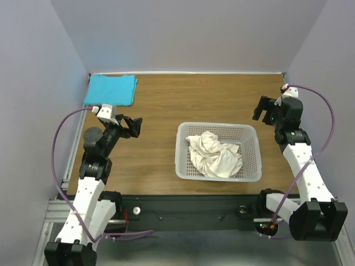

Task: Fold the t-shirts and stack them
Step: Grab the tshirt from the pile

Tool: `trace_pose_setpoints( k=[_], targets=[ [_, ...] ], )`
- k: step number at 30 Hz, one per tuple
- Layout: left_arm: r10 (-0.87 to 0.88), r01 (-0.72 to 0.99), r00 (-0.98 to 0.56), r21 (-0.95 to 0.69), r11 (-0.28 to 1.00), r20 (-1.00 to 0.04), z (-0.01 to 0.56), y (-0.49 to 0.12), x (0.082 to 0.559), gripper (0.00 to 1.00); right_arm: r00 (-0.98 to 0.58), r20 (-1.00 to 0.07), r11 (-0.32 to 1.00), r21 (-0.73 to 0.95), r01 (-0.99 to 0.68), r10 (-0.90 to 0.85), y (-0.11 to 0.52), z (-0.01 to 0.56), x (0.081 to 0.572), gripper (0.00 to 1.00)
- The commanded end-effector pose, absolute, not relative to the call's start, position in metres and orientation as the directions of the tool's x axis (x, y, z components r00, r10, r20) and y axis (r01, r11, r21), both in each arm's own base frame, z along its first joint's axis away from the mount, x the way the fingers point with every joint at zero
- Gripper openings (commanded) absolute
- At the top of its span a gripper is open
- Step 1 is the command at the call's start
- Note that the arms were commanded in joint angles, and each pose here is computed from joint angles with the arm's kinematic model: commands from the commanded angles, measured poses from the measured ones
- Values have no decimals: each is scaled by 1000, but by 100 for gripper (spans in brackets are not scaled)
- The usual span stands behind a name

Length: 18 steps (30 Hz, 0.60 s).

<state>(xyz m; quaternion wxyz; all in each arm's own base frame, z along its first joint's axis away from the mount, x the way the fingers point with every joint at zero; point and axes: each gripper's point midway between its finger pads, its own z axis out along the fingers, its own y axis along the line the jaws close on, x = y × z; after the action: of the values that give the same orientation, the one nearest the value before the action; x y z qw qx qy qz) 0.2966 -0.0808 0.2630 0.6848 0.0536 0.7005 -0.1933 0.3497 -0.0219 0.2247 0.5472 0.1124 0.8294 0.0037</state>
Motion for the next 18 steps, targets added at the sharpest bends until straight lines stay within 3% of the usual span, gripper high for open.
trace_pose_setpoints(
  k=[1,6,13,18],
  targets=[
    [-205,495,-47,-201,845,-978,301,-108,283,99,-275,-952,989,116,89,137,-13,261,356,100],
    [-125,577,-147,-188,795,-981,298,-144,271,98,-289,-945,953,-65,-295,-154,30,252,347,100],
    [2,628,-229,-146,765,-973,288,-202,260,96,-416,-883,941,-76,-331,-217,25,201,338,100],
    [180,669,-309,-79,739,-934,249,-264,245,95,-435,-894,931,65,-360,-106,20,193,324,100]
  ],
)
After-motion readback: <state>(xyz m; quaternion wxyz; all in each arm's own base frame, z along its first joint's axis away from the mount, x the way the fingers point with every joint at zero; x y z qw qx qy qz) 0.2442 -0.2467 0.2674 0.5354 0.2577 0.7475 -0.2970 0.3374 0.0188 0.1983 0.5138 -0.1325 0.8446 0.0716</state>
